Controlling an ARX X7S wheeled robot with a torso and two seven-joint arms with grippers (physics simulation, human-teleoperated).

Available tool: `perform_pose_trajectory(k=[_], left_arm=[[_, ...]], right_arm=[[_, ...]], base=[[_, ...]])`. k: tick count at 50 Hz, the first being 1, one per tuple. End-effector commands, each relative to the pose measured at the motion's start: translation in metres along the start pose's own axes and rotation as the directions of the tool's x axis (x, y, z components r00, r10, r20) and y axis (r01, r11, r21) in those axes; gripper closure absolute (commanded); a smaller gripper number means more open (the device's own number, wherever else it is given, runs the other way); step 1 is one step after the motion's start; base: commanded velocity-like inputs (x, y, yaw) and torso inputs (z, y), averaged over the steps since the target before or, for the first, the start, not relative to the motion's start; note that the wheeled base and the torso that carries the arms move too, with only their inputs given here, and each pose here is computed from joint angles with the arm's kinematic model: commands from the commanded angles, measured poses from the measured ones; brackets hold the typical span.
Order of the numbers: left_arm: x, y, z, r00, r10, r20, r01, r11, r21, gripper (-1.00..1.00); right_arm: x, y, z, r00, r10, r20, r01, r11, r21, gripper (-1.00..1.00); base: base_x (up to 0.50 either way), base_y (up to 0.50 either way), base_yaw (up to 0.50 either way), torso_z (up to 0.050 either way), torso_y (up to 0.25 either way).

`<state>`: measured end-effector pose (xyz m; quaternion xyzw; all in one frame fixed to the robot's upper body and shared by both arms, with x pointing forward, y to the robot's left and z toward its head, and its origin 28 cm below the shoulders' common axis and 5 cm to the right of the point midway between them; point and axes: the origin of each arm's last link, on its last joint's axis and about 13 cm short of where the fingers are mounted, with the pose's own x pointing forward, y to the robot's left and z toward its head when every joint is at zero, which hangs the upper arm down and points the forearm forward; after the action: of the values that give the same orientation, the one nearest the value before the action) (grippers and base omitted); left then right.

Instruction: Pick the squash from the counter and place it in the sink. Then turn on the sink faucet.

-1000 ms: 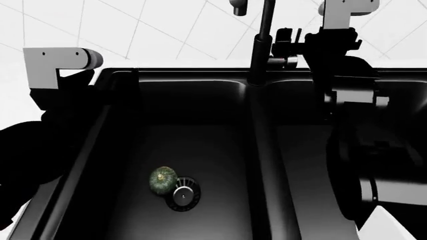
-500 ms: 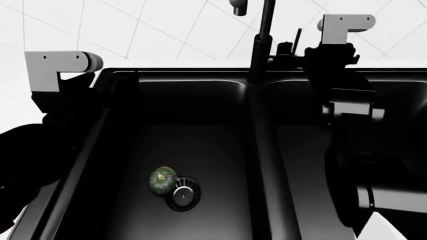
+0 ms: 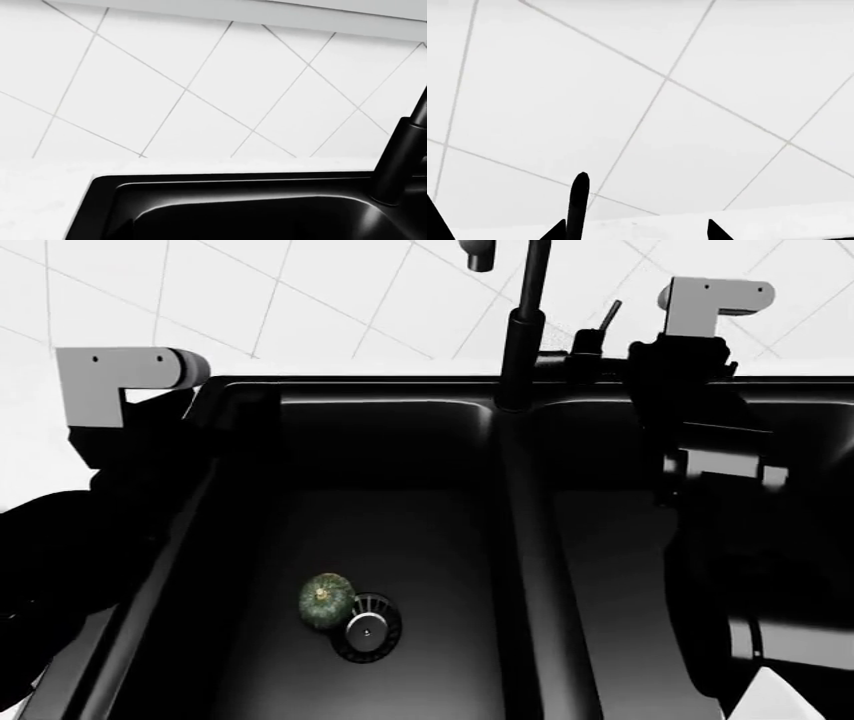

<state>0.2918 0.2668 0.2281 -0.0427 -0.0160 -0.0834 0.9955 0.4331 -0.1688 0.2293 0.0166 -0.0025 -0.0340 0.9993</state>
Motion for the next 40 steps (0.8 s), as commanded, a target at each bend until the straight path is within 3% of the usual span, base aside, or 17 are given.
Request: perform_pose_trajectory(k=[1, 24, 40], left_arm=[[0.001, -0.001, 0.0, 1.0, -0.005, 0.0, 0.005, 1.0, -0.002, -1.0], [0.0, -0.002, -0.004, 1.0, -0.013, -0.01, 0.013, 1.0, -0.005, -1.0], [0.0, -0.002, -0.004, 1.0, -0.014, -0.01, 0.014, 1.0, -0.006, -1.0]], right_arm=[[-0.003, -0.023, -0.001, 0.995, -0.101, 0.0, 0.101, 0.995, -0.024, -1.0], [-0.01, -0.051, -0.015, 0.977, -0.208, -0.036, 0.209, 0.977, 0.028, -1.0], [-0.011, -0.052, -0.018, 0.976, -0.212, -0.045, 0.213, 0.977, 0.02, -1.0]], base=[[0.0, 0.0, 0.0, 0.0, 0.0], [0.0, 0.0, -0.01, 0.0, 0.0], [0.0, 0.0, -0.01, 0.0, -0.001]])
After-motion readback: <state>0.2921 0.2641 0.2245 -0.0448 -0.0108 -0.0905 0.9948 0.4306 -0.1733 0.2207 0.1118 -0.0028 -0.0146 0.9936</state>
